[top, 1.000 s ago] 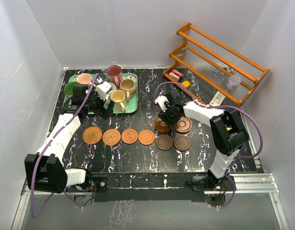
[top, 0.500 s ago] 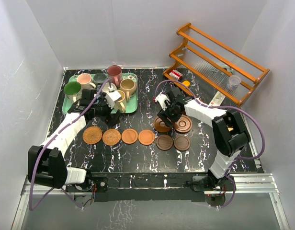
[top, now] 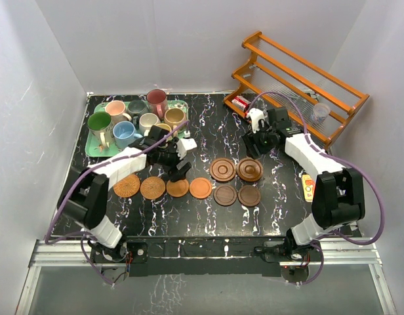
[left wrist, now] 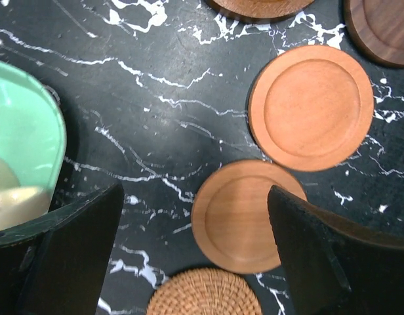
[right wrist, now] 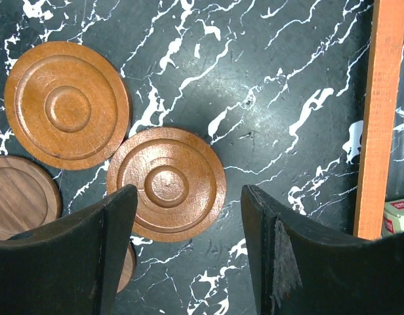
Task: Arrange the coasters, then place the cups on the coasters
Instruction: Move the coaster to the center of the board.
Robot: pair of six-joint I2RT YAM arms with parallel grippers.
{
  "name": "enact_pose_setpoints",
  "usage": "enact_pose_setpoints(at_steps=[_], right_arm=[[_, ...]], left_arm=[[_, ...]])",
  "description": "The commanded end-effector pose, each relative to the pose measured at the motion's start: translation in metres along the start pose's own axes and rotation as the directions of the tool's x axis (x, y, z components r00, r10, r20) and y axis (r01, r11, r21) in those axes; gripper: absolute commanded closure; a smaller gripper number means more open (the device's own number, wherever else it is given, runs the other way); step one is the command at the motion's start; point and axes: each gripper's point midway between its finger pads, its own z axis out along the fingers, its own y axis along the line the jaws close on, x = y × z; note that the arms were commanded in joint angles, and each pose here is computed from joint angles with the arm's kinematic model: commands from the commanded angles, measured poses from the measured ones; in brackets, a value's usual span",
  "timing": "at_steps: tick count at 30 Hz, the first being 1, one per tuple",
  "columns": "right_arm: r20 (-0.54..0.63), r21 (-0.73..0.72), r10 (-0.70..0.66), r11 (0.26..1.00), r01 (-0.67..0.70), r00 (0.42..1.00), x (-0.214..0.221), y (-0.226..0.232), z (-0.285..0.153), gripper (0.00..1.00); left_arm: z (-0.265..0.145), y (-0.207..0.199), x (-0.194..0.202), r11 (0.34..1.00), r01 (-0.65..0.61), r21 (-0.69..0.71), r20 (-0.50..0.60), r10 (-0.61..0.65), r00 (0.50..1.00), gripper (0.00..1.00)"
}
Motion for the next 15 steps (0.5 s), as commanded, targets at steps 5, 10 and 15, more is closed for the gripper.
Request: enact_pose_setpoints(at_steps=[5, 10, 15], right_arm=[[0.052, -0.054, 0.028, 0.998, -0.025, 0.998, -0.006, 0.004, -0.001, 0.37], [0.042, -0.065, 0.034, 0.997, -0.031, 0.999, -0.003, 0.005, 0.001, 0.37], [0.033, -0.068, 0.035, 0.997, -0.033, 0.999, 0.0, 0.005, 0.004, 0.37]], left_arm=[[0.03, -0.011, -0.017, 0.997, -0.048, 0.061, -0.016, 0.049, 0.999, 0.17], [0.039, -0.015, -0.013, 0.996, -0.037, 0.079, -0.042, 0.04, 0.998, 0.26], [0.045, -0.021, -0.001, 0.994, -0.038, 0.099, -0.08, 0.046, 0.996, 0.36]])
